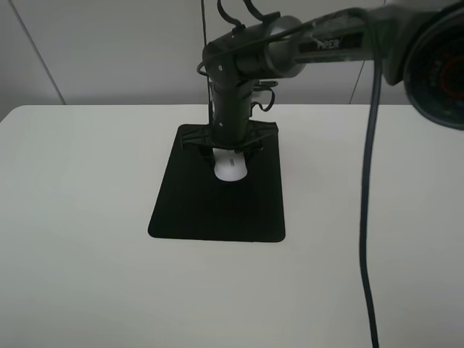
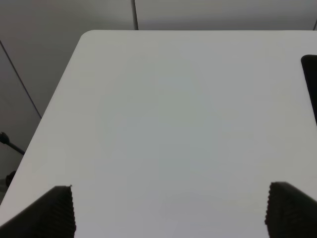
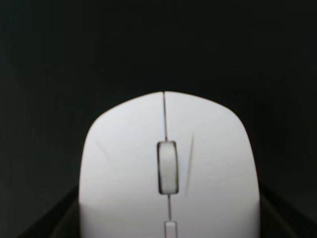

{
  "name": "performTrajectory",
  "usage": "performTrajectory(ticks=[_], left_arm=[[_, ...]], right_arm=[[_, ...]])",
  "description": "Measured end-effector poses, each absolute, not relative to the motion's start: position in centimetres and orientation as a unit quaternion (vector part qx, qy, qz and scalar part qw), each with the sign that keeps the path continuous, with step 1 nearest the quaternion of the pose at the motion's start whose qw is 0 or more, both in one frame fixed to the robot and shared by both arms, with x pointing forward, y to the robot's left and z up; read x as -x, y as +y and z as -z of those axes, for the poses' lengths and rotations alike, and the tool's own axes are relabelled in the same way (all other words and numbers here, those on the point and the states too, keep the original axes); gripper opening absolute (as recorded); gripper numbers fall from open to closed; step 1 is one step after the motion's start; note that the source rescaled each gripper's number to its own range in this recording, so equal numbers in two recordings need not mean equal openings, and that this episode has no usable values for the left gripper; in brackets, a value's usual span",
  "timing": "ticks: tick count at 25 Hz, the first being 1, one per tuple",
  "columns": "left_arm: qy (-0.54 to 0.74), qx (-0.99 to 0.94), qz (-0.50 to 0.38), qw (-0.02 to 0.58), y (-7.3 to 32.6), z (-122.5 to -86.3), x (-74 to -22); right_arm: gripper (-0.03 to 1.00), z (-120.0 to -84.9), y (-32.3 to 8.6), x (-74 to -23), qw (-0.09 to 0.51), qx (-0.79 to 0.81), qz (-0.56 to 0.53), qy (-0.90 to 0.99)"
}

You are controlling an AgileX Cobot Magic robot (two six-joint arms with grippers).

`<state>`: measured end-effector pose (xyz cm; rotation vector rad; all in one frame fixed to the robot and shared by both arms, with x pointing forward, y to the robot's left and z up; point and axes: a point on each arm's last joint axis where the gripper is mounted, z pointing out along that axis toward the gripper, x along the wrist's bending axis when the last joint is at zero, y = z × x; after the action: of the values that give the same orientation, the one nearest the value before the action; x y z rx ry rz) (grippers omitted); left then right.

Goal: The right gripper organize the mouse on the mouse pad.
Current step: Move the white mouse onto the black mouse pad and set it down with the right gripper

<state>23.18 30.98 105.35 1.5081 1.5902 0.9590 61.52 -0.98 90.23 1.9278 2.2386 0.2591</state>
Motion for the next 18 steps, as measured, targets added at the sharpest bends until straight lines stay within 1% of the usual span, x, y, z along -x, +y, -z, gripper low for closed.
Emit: performTrajectory(ticks=[5, 11, 18], left_arm=[[0.619, -0.587, -0.373, 0.366, 31.0, -105.3, -23.2], [0.619, -0.587, -0.373, 0.366, 31.0, -105.3, -23.2], [0.619, -0.587, -0.373, 0.366, 31.0, -105.3, -23.2]], right_arm=[[0.00, -89.5, -0.9, -61.8, 0.090, -0.665, -0.090, 0.736], [0.00, -89.5, -1.1, -62.1, 0.110, -0.674, -0.091, 0.725], [0.00, -87.7, -1.1, -62.2, 0.112, -0.673, -0.077, 0.727]])
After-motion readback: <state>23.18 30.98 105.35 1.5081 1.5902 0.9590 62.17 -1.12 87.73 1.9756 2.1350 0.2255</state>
